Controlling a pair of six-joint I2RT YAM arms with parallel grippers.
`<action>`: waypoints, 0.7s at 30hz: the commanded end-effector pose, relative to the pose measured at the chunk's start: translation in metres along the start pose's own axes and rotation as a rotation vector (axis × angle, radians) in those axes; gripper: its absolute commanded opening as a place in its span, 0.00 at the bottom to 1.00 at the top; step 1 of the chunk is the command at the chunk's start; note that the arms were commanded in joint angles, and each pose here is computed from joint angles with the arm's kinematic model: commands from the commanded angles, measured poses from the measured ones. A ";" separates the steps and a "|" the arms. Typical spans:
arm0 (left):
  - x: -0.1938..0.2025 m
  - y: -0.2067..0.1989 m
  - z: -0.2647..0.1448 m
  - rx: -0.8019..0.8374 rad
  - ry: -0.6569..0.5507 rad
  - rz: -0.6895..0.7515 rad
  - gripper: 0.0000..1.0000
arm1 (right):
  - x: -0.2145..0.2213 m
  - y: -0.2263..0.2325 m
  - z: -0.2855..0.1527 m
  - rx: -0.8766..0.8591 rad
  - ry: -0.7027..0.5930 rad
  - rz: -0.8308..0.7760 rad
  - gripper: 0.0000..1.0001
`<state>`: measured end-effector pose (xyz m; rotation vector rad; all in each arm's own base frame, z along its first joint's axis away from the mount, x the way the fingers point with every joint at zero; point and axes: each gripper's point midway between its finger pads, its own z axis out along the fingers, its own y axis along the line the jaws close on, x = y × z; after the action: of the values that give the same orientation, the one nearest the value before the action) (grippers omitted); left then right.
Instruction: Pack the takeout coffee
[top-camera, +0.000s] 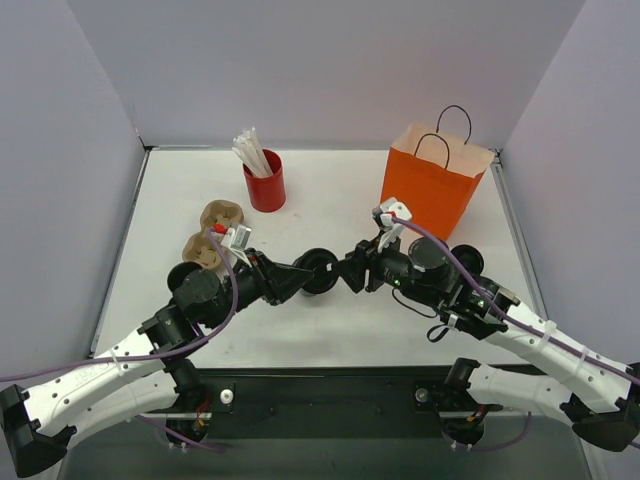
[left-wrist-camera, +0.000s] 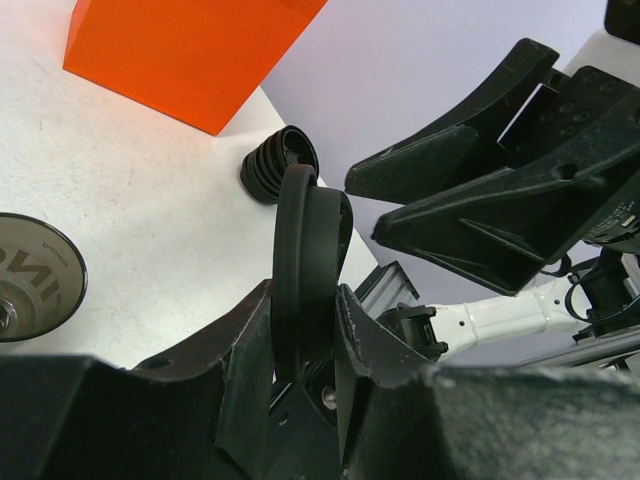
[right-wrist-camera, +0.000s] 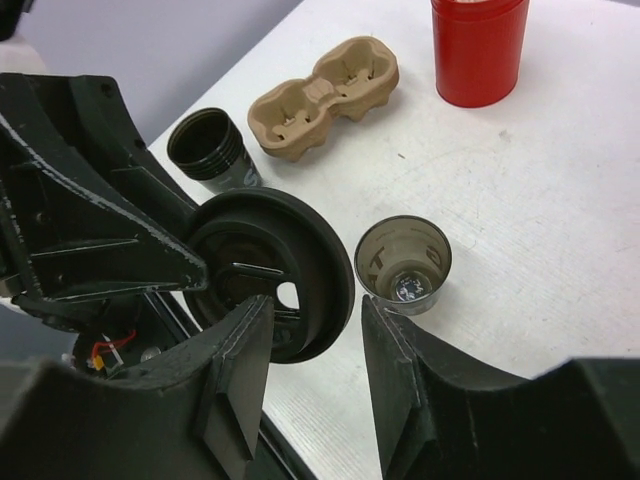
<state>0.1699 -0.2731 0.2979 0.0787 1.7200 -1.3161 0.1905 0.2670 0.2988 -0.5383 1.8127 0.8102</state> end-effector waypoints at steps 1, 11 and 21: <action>-0.016 -0.021 -0.001 0.061 -0.035 -0.014 0.17 | -0.013 -0.001 0.007 0.049 -0.011 -0.010 0.40; -0.015 -0.020 -0.001 0.063 -0.035 -0.016 0.17 | 0.001 0.001 0.018 0.116 0.064 -0.086 0.23; -0.012 -0.016 -0.001 0.064 -0.017 0.104 0.60 | -0.001 -0.012 0.013 0.208 0.049 -0.123 0.00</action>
<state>0.1686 -0.2746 0.2960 0.1203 1.7179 -1.3042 0.2005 0.2755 0.2734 -0.5797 1.9034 0.5636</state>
